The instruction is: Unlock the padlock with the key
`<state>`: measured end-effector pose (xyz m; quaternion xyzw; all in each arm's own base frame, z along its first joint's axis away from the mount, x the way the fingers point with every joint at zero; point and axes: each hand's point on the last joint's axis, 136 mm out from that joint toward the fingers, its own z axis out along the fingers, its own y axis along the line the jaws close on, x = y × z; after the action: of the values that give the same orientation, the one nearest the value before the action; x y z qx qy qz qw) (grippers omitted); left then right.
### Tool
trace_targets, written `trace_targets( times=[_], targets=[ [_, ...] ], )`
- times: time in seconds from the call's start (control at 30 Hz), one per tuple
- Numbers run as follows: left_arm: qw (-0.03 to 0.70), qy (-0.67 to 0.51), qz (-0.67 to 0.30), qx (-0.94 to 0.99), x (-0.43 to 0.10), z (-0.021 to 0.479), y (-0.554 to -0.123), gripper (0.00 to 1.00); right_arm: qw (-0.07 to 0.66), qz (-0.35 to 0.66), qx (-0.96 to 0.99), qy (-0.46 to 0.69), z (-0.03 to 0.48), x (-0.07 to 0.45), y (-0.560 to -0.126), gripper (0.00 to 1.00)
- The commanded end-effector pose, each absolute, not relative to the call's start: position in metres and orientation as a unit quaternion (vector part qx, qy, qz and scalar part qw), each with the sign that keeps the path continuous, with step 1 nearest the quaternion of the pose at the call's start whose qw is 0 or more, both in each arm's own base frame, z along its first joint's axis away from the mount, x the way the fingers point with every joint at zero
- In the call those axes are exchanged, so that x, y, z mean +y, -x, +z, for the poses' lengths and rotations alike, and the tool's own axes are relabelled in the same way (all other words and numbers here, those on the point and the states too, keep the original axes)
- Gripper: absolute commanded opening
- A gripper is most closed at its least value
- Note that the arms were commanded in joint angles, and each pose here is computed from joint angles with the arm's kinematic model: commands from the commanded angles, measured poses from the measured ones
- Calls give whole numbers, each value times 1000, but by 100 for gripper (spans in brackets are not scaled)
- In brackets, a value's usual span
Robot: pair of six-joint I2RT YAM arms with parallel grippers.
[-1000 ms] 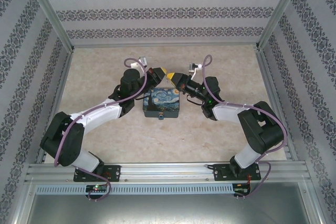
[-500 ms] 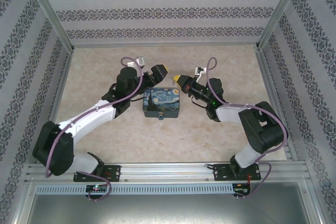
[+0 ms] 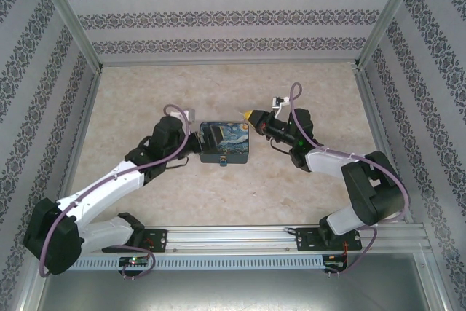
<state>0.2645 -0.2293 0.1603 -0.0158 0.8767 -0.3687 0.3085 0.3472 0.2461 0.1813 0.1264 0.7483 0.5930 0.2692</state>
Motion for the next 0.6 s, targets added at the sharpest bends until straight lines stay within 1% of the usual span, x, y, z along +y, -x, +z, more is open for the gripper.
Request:
trace_targets(
  times=[0.0,0.27,0.57],
  targets=[
    [301,-24,-362,882,-236,143,-247,100,256,583,764,-108,169,251,-336,0],
    [289,-61,-338,894,-257,103,-237,100,244,572,775,-109,154,260,-329,0],
    [295,-98,-315,897,-268,84,-245,99,243,564,781,-112,146,260,-332,0]
  ],
)
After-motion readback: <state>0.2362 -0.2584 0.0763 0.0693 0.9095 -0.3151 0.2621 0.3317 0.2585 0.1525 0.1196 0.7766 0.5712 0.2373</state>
